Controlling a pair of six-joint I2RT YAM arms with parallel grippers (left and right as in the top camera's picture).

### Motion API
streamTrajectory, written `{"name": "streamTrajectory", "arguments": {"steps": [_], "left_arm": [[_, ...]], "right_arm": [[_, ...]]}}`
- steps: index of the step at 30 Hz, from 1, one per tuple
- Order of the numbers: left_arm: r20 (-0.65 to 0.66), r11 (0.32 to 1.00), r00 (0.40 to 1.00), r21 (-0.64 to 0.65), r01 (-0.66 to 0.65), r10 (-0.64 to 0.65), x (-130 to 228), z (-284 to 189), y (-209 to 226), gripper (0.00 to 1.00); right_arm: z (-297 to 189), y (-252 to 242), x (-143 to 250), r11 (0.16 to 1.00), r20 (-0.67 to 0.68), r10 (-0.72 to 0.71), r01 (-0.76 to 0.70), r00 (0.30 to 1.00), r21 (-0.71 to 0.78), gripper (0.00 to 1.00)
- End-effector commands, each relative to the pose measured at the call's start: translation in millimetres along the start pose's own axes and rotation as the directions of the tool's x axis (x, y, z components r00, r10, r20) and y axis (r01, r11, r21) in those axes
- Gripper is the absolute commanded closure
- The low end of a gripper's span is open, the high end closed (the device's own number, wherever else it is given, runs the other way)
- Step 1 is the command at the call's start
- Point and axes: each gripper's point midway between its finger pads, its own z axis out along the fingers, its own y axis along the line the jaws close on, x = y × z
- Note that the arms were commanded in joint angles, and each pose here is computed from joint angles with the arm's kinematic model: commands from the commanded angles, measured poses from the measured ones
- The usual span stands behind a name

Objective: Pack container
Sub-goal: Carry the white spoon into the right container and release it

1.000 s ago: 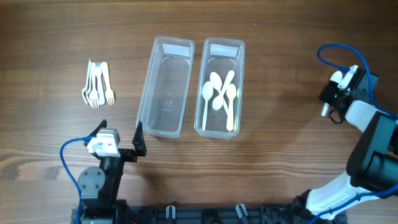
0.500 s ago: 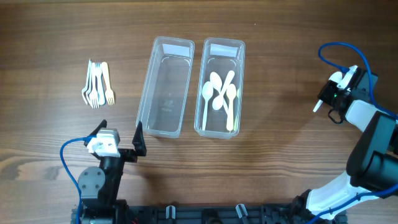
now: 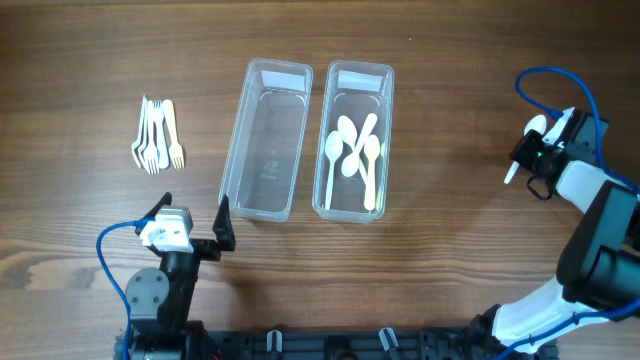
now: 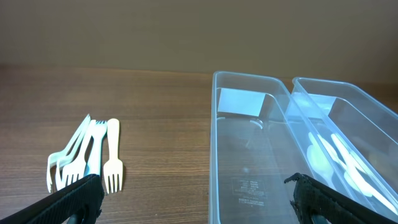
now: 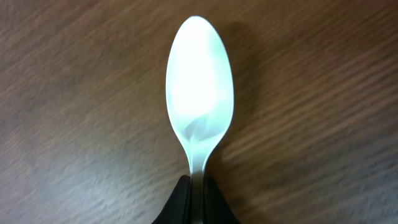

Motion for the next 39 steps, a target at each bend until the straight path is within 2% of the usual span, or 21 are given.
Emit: {"name": "streamTrajectory", "arguments": {"steps": [1, 3, 8, 11, 15, 22, 28, 39], "left_arm": [[-0.001, 1.0, 1.0, 0.006, -0.019, 0.019, 1.8, 0.5, -0.4, 0.0], [-0.001, 1.0, 1.0, 0.006, -0.019, 0.019, 1.8, 0.5, -0.4, 0.0], [-0.001, 1.0, 1.0, 0.006, -0.019, 0.019, 1.8, 0.5, -0.4, 0.0], [-0.001, 1.0, 1.0, 0.006, -0.019, 0.019, 1.8, 0.5, -0.4, 0.0], [-0.001, 1.0, 1.0, 0.006, -0.019, 0.019, 1.8, 0.5, -0.4, 0.0], [-0.001, 1.0, 1.0, 0.006, -0.019, 0.019, 1.8, 0.5, -0.4, 0.0], [-0.001, 1.0, 1.0, 0.006, -0.019, 0.019, 1.8, 0.5, -0.4, 0.0], [-0.001, 1.0, 1.0, 0.006, -0.019, 0.019, 1.8, 0.5, -0.4, 0.0]], "right_arm": [[-33.7, 33.6, -15.7, 0.992, 0.046, -0.01, 0.016, 0.999, -0.126, 0.96], [-56.1, 58.4, -21.1, 0.975, 0.066, -0.03, 0.044, 0.997, -0.219, 0.96], [-119.8, 137.1, -20.7, 0.869, 0.135, -0.128, 0.177, 0.982, -0.463, 0.96], [-155.6, 187.1, -9.1, 0.771, 0.185, -0.194, 0.266, 0.963, -0.578, 0.96], [-182.3, 239.7, 16.9, 0.689, 0.188, -0.238, 0.302, 0.953, -0.658, 0.96], [-178.1, 291.9, 64.7, 0.69, 0.157, -0.301, 0.329, 0.941, -0.645, 0.96], [-173.5, 329.4, 98.5, 0.638, 0.156, -0.35, 0.357, 0.924, -0.682, 0.96], [-123.4, 328.5, 138.2, 0.693, 0.012, -0.385, 0.298, 0.923, -0.657, 0.96]]}}
